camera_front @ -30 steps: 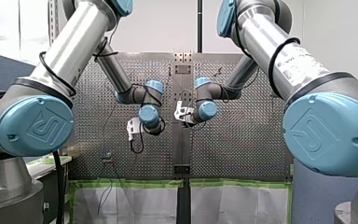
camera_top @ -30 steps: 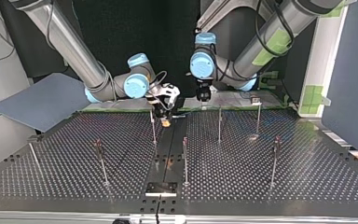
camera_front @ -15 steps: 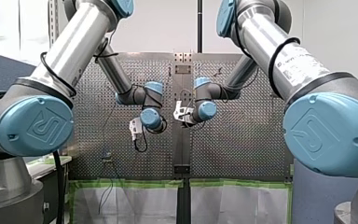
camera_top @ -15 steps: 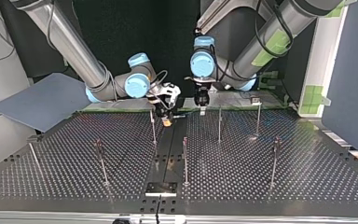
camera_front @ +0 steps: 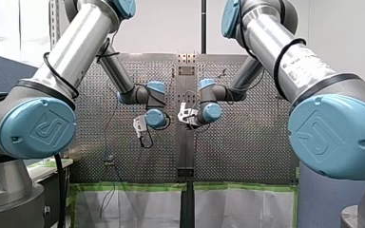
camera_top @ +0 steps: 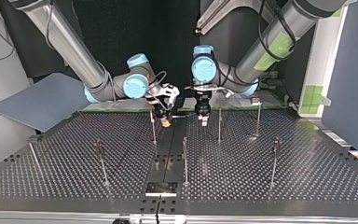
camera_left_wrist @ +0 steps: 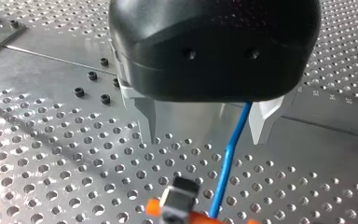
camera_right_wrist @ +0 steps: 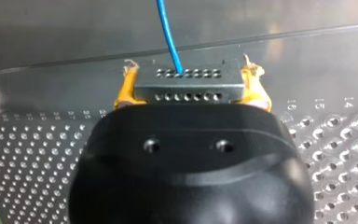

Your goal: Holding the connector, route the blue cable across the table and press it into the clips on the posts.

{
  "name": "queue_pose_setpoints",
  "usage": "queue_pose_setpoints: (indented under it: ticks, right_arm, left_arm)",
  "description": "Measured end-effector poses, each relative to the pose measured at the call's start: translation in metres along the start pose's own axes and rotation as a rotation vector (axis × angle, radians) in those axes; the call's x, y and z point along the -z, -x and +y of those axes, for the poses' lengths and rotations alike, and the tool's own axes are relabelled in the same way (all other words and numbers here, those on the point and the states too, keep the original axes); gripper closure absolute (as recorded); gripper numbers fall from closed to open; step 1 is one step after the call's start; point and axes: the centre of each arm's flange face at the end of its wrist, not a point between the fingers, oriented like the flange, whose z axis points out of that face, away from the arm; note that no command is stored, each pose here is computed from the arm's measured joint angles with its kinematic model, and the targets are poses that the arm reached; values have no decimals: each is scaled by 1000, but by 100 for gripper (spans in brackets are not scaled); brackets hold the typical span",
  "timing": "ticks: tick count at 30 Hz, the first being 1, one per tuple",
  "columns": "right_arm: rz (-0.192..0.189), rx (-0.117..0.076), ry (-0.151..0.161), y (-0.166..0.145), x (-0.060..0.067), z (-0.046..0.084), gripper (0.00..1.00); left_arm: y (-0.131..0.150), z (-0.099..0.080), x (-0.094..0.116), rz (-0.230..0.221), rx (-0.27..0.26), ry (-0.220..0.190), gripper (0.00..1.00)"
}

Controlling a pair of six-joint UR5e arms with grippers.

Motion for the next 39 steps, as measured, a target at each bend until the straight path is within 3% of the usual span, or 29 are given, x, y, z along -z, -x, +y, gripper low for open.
queue_pose_setpoints:
  ticks: [3, 5, 6, 8, 9, 11, 22, 32, 39]
  right_arm:
    - [1, 0, 0, 0, 0, 0, 100]
    - [2, 0, 0, -1, 0, 0, 100]
    - [3, 1, -1, -2, 0, 0, 100]
    - [4, 3, -1, -3, -1, 0, 100]
    - [5, 4, -1, -4, -1, 0, 100]
    - [7, 5, -2, -6, -2, 0, 100]
    - [43, 11, -7, -39, 8, -8, 100]
    - [50, 10, -5, -85, 34, -20, 100]
    - [50, 7, -5, -116, 54, -25, 100]
  left_arm:
    - [0, 2, -1, 3, -4, 8, 10]
    - [0, 4, -1, 4, -10, 20, 36]
    - [1, 5, -1, 4, -13, 26, 36]
    - [1, 6, 0, 4, -22, 37, 67]
    - [1, 6, 0, 4, -25, 40, 67]
    - [1, 7, 0, 6, -28, 44, 100]
    - [17, 1, 6, 7, -20, 33, 100]
    - [59, -3, 20, -1, -9, 64, 100]
    - [86, -8, 31, 0, -12, 62, 100]
